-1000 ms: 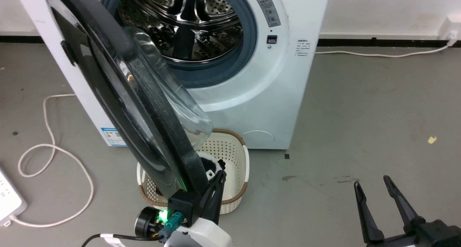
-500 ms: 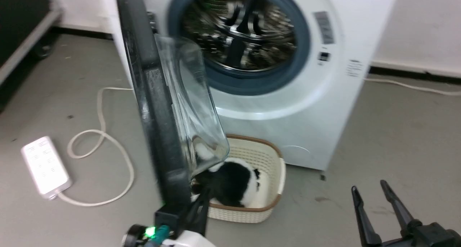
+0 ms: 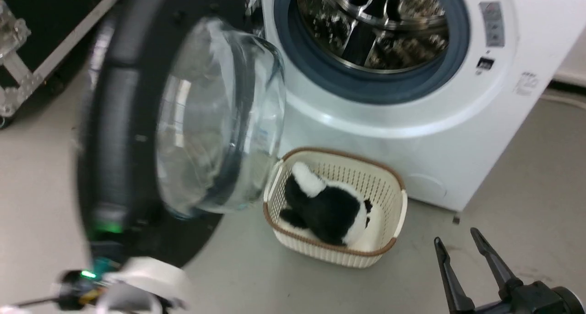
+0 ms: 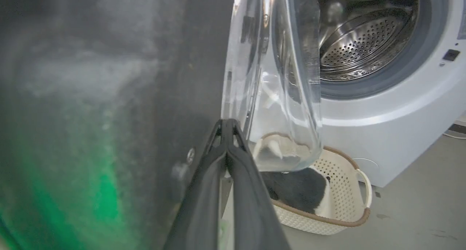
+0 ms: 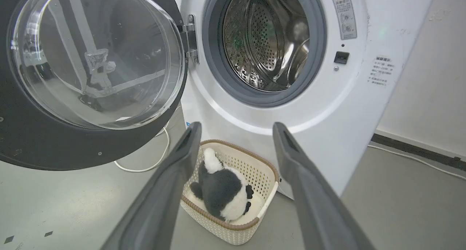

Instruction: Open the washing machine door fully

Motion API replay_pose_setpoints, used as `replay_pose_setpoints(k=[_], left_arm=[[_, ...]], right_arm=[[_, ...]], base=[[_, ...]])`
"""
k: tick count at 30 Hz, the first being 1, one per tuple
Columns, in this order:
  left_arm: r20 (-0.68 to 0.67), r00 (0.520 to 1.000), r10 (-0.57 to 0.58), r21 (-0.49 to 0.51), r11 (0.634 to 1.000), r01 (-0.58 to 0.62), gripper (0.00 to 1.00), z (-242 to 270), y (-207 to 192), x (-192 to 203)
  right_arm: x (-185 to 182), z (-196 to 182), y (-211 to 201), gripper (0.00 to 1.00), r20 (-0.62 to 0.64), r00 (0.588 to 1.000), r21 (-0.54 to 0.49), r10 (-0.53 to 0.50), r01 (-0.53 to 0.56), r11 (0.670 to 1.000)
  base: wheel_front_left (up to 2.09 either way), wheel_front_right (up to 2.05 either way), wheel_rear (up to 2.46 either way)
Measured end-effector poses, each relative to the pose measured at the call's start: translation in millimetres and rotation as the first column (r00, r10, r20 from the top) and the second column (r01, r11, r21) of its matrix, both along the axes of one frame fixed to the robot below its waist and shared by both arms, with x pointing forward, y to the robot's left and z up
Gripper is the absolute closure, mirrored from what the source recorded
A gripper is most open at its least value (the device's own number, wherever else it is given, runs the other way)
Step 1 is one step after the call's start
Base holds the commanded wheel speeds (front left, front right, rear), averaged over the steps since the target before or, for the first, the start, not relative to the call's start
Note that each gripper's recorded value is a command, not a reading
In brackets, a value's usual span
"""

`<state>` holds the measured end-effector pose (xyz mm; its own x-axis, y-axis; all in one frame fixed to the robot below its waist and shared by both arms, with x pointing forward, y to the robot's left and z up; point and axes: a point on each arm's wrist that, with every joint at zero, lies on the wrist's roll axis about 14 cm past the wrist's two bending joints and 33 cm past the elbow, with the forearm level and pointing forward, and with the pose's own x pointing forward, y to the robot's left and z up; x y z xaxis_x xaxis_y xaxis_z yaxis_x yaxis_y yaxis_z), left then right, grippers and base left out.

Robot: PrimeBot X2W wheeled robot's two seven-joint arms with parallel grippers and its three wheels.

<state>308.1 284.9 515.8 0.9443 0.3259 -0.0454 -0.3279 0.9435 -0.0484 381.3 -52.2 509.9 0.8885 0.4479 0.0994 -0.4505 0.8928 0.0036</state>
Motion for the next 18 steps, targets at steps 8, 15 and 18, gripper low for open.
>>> replay_pose_setpoints(k=[8,15,18], left_arm=[[0.001,0.957,0.289,0.087,0.954,-0.288,1.0,20,124,-8],[0.007,0.933,0.359,0.138,0.924,-0.356,1.0,23,168,3],[0.005,0.931,0.366,0.137,0.922,-0.363,1.0,18,175,11]], right_arm=[[22,-26,-5,0.0,-0.054,0.999,-0.021,-0.005,0.004,1.0],[34,-37,-19,0.0,-0.068,0.997,-0.039,-0.039,0.037,0.999],[37,-42,-25,0.0,-0.079,0.995,-0.045,-0.055,0.052,0.998]], base=[[0.0,0.0,0.0],[0.0,0.0,0.0],[0.0,0.0,0.0]])
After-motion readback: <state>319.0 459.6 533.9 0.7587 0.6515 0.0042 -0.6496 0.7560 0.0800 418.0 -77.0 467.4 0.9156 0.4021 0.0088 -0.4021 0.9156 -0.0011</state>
